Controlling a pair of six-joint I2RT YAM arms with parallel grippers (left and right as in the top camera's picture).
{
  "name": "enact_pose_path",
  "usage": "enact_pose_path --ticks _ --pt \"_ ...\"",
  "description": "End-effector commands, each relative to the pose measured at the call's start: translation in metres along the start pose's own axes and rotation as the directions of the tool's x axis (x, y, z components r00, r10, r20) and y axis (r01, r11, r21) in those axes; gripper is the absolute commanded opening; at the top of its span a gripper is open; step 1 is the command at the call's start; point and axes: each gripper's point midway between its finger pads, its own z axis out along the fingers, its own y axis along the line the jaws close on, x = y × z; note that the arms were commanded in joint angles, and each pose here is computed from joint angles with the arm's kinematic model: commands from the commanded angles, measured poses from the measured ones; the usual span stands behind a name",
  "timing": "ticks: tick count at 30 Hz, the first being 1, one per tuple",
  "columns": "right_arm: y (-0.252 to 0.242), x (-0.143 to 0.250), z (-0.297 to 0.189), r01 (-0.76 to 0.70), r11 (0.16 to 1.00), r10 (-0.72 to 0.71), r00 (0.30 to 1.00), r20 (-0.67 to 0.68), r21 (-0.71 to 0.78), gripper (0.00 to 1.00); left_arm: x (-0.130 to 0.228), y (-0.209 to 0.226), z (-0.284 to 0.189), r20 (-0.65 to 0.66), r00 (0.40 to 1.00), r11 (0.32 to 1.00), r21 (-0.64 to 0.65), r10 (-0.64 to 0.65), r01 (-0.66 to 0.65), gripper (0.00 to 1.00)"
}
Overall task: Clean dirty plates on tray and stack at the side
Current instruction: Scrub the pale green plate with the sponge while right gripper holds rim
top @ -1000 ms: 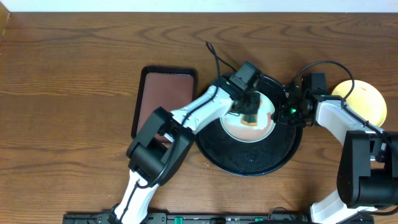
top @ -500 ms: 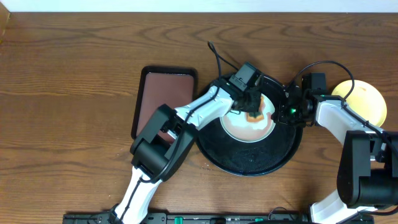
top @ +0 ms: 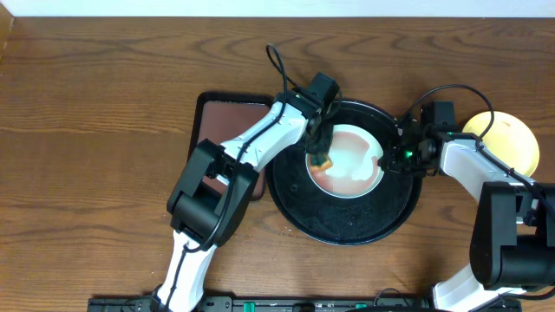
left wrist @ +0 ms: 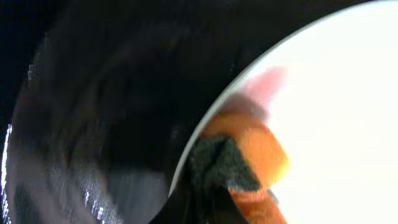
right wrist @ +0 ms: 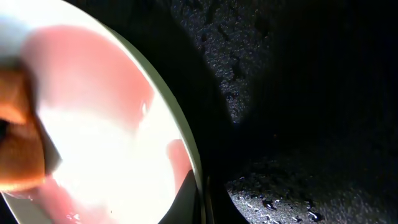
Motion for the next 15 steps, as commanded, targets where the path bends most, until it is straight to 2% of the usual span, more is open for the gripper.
enact_pose_path --ticks 1,4,7,11,15 --pt "-0.013 0.006 0.005 -0.043 0.997 0.044 0.999 -0.015 0.065 0.01 0.01 0.057 -0.005 -0.019 0.994 0.974 -0.203 -0.105 0.099 0.07" --pt "-0.013 0.005 0.005 -0.045 0.997 0.046 0.999 -0.013 0.065 0.01 0.024 0.056 -0.011 -0.065 0.984 0.967 -0.205 -0.167 0.151 0.07" --pt "-0.013 0.005 0.005 -0.045 0.997 0.046 0.999 -0.012 0.065 0.01 0.036 0.039 -0.011 -0.134 0.971 0.976 -0.119 -0.198 0.182 0.08" --pt "-0.013 0.005 0.005 -0.053 0.996 0.053 0.999 -0.01 0.065 0.01 0.042 0.014 -0.011 -0.194 0.961 0.979 0.005 -0.197 0.202 0.08" --pt "-0.013 0.003 0.005 -0.064 0.996 0.064 0.998 -0.003 0.063 0.01 0.045 0.001 -0.004 -0.182 0.97 0.986 0.018 -0.16 0.166 0.08"
